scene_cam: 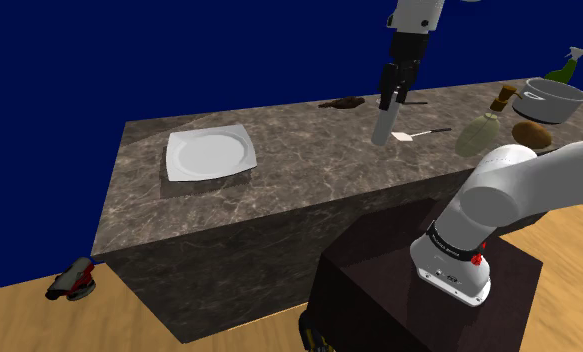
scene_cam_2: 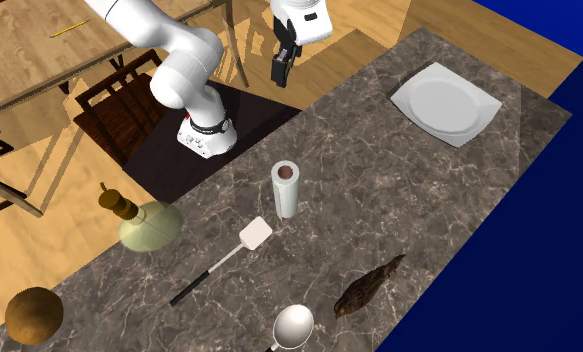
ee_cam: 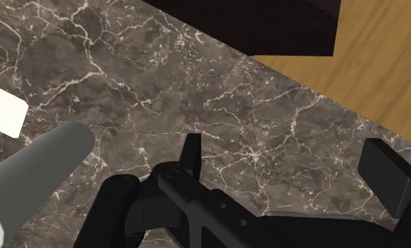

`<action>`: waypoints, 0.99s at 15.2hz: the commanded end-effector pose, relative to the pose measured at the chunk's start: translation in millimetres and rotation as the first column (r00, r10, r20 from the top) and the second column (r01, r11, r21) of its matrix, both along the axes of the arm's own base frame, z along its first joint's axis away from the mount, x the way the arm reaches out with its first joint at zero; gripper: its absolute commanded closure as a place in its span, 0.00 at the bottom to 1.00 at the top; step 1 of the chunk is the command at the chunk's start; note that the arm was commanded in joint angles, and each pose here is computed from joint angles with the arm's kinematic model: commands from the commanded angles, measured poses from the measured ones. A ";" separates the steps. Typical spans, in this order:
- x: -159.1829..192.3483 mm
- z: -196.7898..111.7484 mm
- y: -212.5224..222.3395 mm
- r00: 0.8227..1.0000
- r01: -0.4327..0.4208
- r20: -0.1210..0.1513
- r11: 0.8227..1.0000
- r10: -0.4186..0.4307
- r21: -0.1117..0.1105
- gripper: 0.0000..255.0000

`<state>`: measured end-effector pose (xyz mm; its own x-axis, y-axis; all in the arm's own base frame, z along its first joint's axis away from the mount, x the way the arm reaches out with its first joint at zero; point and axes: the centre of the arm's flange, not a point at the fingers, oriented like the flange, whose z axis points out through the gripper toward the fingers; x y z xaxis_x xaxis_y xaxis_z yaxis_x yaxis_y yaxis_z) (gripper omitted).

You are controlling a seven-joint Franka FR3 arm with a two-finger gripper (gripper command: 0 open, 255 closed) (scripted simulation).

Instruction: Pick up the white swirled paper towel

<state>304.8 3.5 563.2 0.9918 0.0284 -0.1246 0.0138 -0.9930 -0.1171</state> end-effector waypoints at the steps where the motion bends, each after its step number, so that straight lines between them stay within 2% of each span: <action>1: 0.0 0.0 0.0 1.000 0.000 0.000 1.000 0.000 0.000 0.00; 4: 18.3 -6.9 -29.2 0.997 0.073 0.018 0.997 -0.073 -0.025 0.00; 8: 39.5 -14.5 -70.4 0.985 0.170 0.046 0.984 -0.168 -0.056 0.00; 11: 52.9 -18.9 -102.6 0.969 0.243 0.068 0.967 -0.238 -0.078 0.00; 15: 67.0 -23.1 -147.1 0.939 0.338 0.100 0.936 -0.328 -0.104 0.00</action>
<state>366.8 -131.6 540.3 0.9563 -0.2901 -0.0361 -0.2909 -0.9566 -0.0193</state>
